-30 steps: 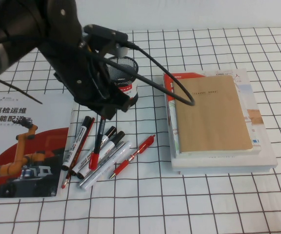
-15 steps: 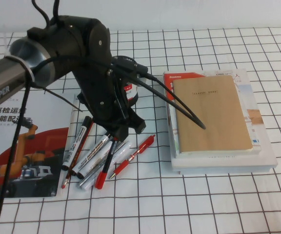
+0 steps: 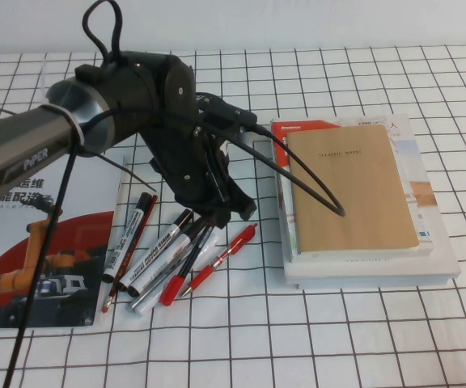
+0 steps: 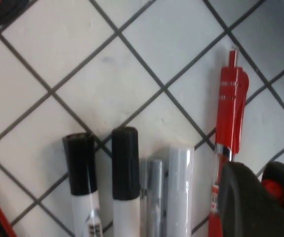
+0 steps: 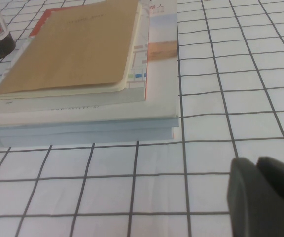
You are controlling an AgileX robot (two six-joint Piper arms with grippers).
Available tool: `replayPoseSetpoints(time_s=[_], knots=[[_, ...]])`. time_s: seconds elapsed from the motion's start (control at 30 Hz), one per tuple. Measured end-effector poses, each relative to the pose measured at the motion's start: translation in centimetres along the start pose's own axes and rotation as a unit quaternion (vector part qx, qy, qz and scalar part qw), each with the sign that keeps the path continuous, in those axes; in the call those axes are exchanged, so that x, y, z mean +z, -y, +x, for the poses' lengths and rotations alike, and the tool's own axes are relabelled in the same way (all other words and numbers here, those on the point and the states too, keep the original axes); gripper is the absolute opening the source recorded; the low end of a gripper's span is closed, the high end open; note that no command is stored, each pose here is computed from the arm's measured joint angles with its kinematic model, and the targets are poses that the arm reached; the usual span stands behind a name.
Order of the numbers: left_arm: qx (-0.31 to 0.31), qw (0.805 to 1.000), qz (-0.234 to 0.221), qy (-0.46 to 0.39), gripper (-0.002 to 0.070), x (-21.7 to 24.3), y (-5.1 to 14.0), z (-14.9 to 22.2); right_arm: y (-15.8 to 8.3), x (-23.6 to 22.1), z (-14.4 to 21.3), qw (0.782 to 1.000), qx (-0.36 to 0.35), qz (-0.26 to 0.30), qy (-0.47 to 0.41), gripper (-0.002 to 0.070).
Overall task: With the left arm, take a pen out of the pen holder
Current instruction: 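Take a marker out of the pen holder and lay it on the table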
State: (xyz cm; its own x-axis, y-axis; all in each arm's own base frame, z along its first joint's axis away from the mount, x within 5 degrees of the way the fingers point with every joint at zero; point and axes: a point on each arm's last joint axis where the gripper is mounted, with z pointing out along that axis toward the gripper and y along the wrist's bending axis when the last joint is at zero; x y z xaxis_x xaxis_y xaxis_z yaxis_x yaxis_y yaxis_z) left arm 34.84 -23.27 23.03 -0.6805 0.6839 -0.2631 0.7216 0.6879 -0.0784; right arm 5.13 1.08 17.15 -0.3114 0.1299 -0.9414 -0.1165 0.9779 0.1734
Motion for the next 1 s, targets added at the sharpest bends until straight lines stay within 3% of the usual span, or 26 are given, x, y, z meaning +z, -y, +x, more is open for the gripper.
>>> replayPoseSetpoints(time_s=[0.37, 0.63, 0.73, 0.87, 1.0], knots=[[0.028, 0.999, 0.023, 0.029, 0.0073, 0.71, 0.30, -0.65, 0.00, 0.00, 0.00, 1.000, 0.000, 0.000, 0.000, -0.0014], [0.036, 0.999, 0.024, 0.033, 0.0318, 0.71, 0.32, -0.71, 0.00, 0.00, 0.00, 1.000, 0.000, 0.000, 0.000, -0.0014], [0.037, 0.999, 0.022, 0.033, 0.0352, 0.71, 0.29, -0.72, 0.00, 0.00, 0.00, 1.000, 0.000, 0.000, 0.000, -0.0014], [0.037, 0.999, 0.021, 0.033, 0.0305, 0.71, 0.28, -0.72, 0.00, 0.00, 0.00, 1.000, 0.000, 0.000, 0.000, -0.0014], [0.039, 0.998, 0.022, 0.031, 0.0095, 0.52, 0.33, -0.65, 0.00, 0.00, 0.00, 1.000, 0.000, 0.000, 0.000, -0.0014]])
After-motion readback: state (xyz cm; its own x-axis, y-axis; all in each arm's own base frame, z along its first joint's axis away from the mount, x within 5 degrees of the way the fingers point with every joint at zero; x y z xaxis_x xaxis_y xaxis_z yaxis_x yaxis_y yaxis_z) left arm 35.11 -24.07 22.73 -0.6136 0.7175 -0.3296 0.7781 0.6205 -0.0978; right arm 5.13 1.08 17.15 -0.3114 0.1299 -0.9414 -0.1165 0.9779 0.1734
